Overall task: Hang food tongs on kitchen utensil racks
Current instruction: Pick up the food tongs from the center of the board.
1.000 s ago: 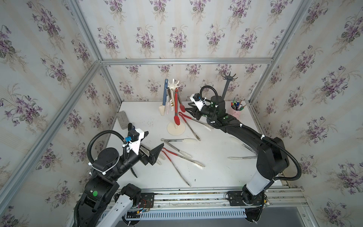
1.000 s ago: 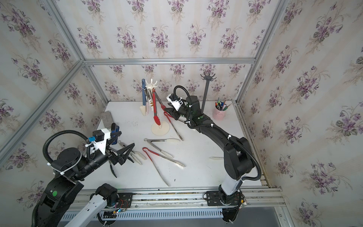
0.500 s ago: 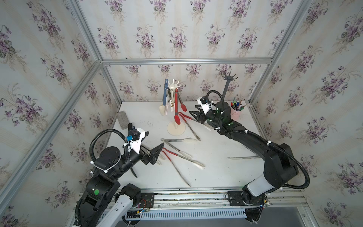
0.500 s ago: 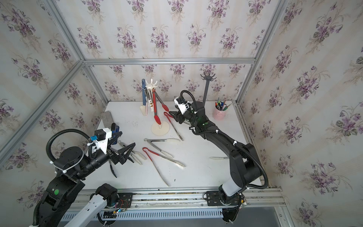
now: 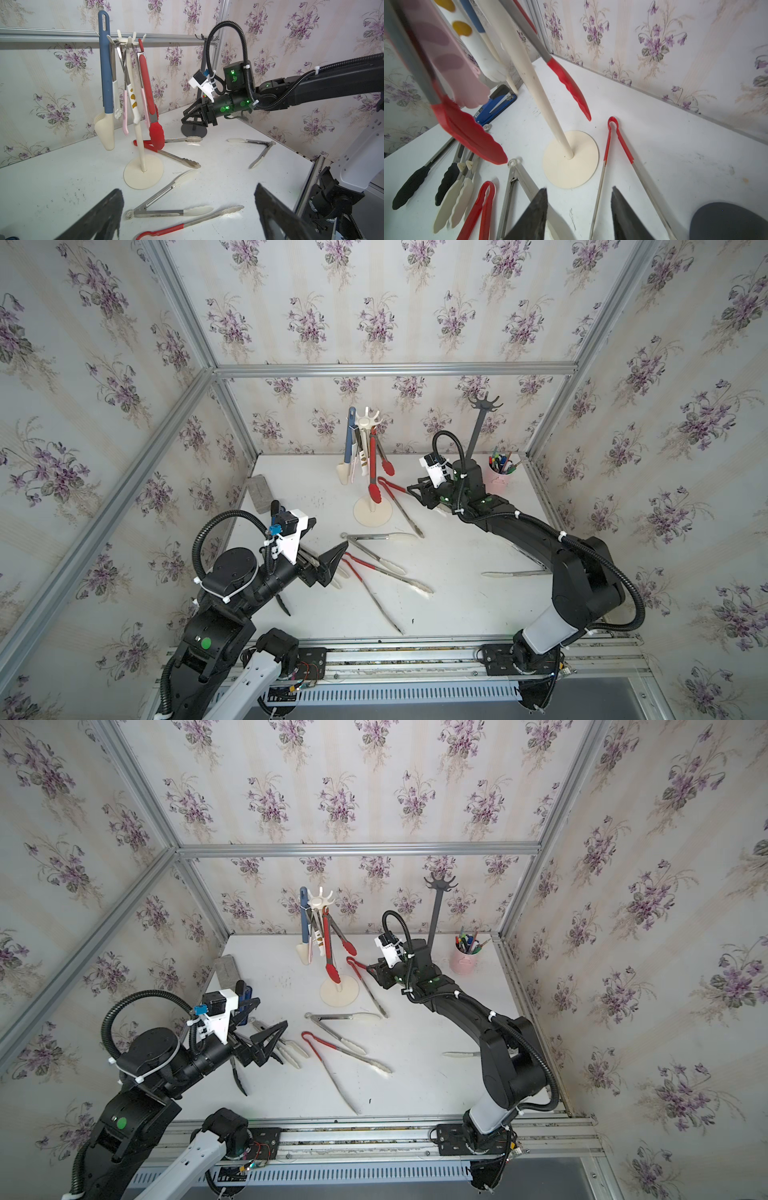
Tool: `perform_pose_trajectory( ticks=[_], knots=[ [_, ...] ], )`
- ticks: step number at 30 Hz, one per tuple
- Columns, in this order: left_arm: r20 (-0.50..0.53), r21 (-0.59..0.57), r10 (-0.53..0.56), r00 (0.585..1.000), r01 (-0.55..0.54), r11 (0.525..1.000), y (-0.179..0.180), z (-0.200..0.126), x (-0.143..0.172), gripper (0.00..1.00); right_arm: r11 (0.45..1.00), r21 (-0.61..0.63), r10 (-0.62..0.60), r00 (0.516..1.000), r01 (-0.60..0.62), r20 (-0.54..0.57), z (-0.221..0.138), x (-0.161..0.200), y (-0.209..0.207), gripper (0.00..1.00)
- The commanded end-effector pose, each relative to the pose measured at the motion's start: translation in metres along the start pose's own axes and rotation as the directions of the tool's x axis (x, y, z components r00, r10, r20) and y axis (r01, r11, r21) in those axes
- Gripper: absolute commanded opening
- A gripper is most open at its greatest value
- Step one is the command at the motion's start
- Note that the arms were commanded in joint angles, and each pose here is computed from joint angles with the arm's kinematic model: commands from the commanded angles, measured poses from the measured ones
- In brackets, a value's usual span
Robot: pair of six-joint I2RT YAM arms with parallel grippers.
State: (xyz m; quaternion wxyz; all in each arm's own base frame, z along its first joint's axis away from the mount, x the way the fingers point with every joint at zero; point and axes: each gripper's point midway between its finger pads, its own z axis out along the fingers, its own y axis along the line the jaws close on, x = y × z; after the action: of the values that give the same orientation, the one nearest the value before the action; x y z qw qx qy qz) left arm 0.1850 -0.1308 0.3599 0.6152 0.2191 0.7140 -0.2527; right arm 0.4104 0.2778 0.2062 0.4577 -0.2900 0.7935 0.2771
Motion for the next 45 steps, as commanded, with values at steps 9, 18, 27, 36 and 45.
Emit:
perform_pose_trajectory(
  ticks=[9,18,27,36,45],
  knots=[
    [0.012,-0.008,0.002,1.000,-0.002,1.000,0.001,-0.001,-0.004,0.99,0.995,-0.001,0.098,0.978,-0.099,-0.183,0.022,0.051,-0.008,0.43],
    [0.007,-0.023,0.001,1.000,-0.001,1.000,0.004,0.000,-0.003,0.99,0.985,0.045,0.173,0.939,-0.168,-0.296,0.042,0.084,-0.020,0.39],
    [0.005,-0.020,-0.003,1.000,0.004,1.000,0.003,0.000,-0.001,0.99,0.977,0.082,0.213,0.916,-0.196,-0.339,0.056,0.100,-0.028,0.37],
    [0.021,-0.008,-0.003,1.000,0.004,1.000,0.000,-0.004,-0.006,0.99,0.974,0.087,0.225,0.902,-0.208,-0.367,0.073,0.109,-0.027,0.35],
    [0.023,-0.009,-0.006,1.000,0.006,1.000,-0.001,-0.007,-0.004,0.99,0.968,0.102,0.251,0.889,-0.229,-0.383,0.091,0.117,-0.026,0.32]
  ],
)
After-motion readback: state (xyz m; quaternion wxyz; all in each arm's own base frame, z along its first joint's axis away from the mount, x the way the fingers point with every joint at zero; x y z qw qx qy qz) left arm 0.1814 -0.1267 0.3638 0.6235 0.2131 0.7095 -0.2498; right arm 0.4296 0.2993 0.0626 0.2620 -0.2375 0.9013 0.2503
